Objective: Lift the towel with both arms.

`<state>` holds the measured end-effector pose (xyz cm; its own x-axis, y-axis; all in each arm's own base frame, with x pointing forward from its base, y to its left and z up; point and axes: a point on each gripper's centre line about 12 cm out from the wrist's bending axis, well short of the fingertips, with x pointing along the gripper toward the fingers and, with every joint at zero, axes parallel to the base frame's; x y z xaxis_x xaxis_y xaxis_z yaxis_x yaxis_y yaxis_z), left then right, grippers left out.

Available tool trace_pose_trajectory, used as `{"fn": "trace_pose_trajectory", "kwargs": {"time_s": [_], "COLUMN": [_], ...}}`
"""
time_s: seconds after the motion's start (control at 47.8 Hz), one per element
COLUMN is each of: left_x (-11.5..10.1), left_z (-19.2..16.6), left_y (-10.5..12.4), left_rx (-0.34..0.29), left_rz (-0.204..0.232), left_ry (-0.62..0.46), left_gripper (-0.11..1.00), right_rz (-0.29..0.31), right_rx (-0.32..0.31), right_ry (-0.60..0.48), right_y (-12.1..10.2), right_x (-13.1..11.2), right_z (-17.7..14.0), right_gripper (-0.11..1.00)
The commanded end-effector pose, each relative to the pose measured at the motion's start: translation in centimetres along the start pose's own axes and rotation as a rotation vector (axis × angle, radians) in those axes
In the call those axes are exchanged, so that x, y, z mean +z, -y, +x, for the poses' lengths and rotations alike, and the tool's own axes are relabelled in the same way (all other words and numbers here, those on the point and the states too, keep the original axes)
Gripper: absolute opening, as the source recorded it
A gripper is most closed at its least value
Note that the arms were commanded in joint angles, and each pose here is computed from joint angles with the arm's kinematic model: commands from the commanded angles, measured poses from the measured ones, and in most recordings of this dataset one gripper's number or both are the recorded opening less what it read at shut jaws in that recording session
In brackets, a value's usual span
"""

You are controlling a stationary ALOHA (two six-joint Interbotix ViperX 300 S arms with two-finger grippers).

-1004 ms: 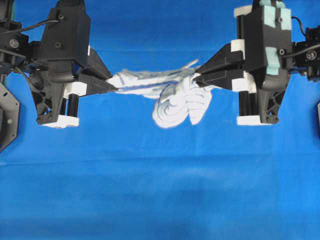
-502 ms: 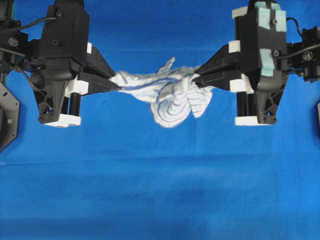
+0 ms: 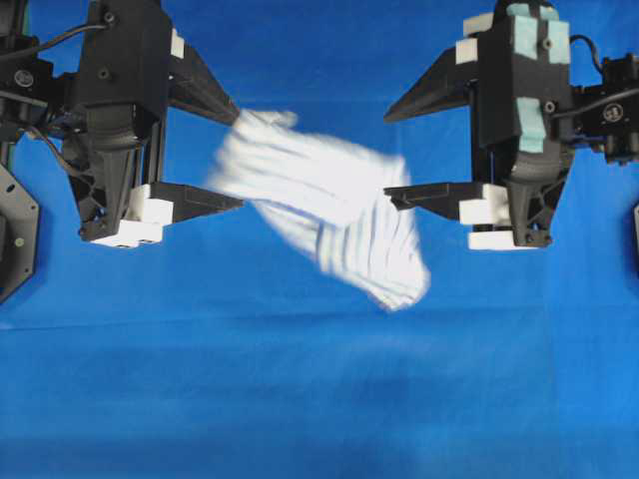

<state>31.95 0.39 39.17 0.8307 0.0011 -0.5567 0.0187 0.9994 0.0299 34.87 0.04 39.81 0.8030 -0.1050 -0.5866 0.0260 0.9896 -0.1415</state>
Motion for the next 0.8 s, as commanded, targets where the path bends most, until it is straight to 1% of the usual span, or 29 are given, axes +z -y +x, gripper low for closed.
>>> {"fn": "trace_pose_trajectory", "kwargs": {"time_s": [0.0, 0.188, 0.335, 0.418, 0.544, 0.649, 0.774], "left_x": [0.5, -0.3, -1.3, -2.4, -4.9, -6.6, -8.2], "left_z": [-0.9, -0.2, 0.7, 1.7, 4.0, 6.1, 8.5], "left_y": [-0.1, 0.2, 0.7, 1.2, 2.1, 2.9, 3.5], "left_rx": [0.003, -0.005, -0.020, -0.030, -0.049, -0.065, -0.073], "left_rz": [-0.002, -0.004, -0.025, -0.026, -0.029, -0.030, -0.025], "left_ry": [0.032, 0.006, -0.020, -0.044, -0.081, -0.083, -0.075], "left_gripper": [0.88, 0.90, 0.89, 0.89, 0.89, 0.89, 0.89], "right_rz": [0.002, 0.009, 0.019, 0.013, 0.007, 0.008, 0.005], "right_rx": [-0.006, -0.001, 0.016, 0.035, 0.073, 0.114, 0.136], "right_ry": [0.017, 0.003, -0.029, -0.066, -0.118, -0.149, -0.195], "right_y": [0.2, 0.1, -0.5, -1.3, -2.8, -4.5, -5.8], "right_x": [0.4, 0.0, -0.9, -2.1, -4.4, -6.5, -9.0], "right_z": [-0.4, -0.2, 0.7, 1.7, 3.8, 5.5, 7.3], "right_gripper": [0.67, 0.68, 0.68, 0.68, 0.68, 0.68, 0.68]}}
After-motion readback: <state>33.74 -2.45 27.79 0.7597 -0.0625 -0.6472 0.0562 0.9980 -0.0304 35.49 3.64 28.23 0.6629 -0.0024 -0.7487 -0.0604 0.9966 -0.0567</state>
